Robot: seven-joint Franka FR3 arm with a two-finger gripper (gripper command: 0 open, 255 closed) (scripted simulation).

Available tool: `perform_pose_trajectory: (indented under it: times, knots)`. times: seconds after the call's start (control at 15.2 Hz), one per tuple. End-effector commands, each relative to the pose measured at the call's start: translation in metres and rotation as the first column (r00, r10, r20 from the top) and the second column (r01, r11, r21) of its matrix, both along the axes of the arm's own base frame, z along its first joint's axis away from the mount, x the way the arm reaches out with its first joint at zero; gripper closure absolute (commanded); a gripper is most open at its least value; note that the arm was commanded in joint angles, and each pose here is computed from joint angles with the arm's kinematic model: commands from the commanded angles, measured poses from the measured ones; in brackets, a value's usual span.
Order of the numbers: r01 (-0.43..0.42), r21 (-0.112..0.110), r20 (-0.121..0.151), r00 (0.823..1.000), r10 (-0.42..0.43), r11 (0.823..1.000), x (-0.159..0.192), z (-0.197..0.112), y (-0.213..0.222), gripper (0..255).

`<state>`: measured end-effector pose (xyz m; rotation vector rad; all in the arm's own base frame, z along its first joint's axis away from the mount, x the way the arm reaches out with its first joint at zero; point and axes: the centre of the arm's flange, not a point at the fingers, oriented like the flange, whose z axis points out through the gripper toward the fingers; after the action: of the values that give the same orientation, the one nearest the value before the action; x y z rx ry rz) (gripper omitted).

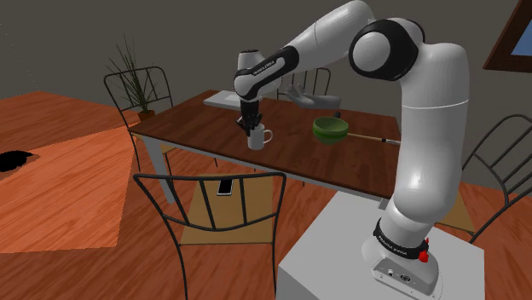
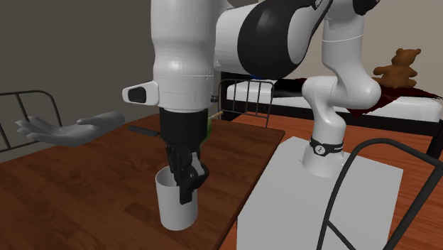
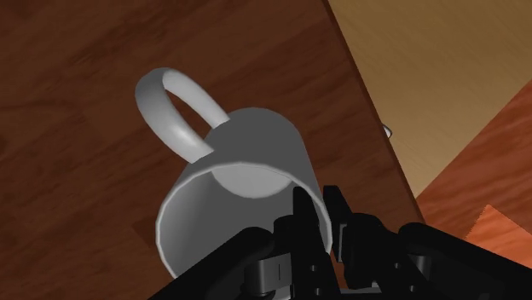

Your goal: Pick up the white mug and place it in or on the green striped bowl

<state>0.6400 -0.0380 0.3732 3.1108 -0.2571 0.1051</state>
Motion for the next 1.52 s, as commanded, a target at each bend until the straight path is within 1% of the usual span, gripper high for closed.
perform_pose_trajectory:
  times: [0.0, 1.45]
  knots:
    - [0.000, 0.000, 0.000, 1.000, 0.000, 1.000, 0.001, 0.010, 0.000, 255]
    - [0.000, 0.000, 0.000, 1.000, 0.000, 1.000, 0.001, 0.126, 0.000, 255]
